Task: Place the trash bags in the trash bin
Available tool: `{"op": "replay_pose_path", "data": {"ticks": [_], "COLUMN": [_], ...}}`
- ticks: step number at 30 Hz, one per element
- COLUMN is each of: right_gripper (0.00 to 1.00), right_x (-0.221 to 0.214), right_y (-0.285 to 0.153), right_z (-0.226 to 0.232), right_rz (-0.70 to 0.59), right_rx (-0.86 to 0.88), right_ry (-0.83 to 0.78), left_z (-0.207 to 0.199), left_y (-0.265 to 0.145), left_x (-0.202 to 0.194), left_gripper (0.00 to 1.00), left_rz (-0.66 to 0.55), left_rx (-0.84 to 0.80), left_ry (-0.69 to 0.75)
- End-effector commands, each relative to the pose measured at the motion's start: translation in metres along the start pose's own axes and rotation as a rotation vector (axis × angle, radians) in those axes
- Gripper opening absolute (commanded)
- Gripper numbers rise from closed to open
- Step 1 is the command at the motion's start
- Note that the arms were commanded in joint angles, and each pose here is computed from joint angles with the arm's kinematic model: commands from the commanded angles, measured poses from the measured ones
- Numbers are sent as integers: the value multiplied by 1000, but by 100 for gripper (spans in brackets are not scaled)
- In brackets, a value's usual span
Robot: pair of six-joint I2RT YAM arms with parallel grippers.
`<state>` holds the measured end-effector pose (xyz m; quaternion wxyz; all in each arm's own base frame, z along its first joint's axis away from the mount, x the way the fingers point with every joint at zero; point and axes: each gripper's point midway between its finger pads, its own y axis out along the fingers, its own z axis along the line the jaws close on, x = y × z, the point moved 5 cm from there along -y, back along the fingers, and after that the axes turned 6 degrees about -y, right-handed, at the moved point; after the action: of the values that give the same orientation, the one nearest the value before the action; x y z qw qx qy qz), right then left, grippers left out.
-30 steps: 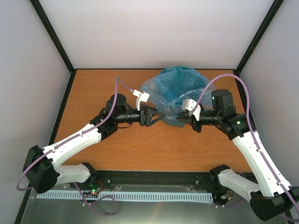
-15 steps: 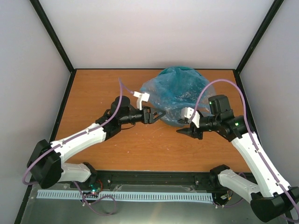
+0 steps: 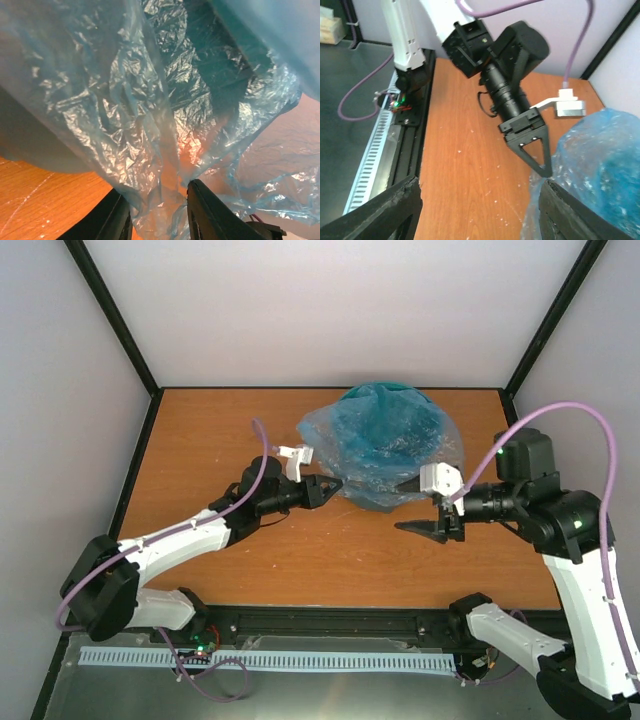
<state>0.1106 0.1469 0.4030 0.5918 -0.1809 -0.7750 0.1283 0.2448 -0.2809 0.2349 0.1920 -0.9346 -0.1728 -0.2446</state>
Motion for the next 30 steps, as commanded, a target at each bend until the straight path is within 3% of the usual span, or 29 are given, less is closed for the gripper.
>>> {"op": "replay_pose_path", "data": {"ticks": [1,6,18,21,30], "right_gripper": [67,82,84,80,49], "right_x": [12,-12,-32,-33,-36], "right_y": [-8,5,34,44,62], "right_z": [-19,-45,-82,-86,-88], "right_rz": [17,145,422,474,551], "right_rx": [-130,-189,-244,-263,-257], "right_ry": [40,36,-118,-155,-156], "left_z": [-13,-18,-33,-33,-37], "left_y": [-10,-14,-25,-24,-23], "left_x": [12,11,12,12,15], "left_gripper": [28,26,17,14,10], "left_rz": [-77,-81,-108,-110,-114], "left_rx": [-16,-50,-116,-116,-119], "left_ry": [78,110,170,166,171]}}
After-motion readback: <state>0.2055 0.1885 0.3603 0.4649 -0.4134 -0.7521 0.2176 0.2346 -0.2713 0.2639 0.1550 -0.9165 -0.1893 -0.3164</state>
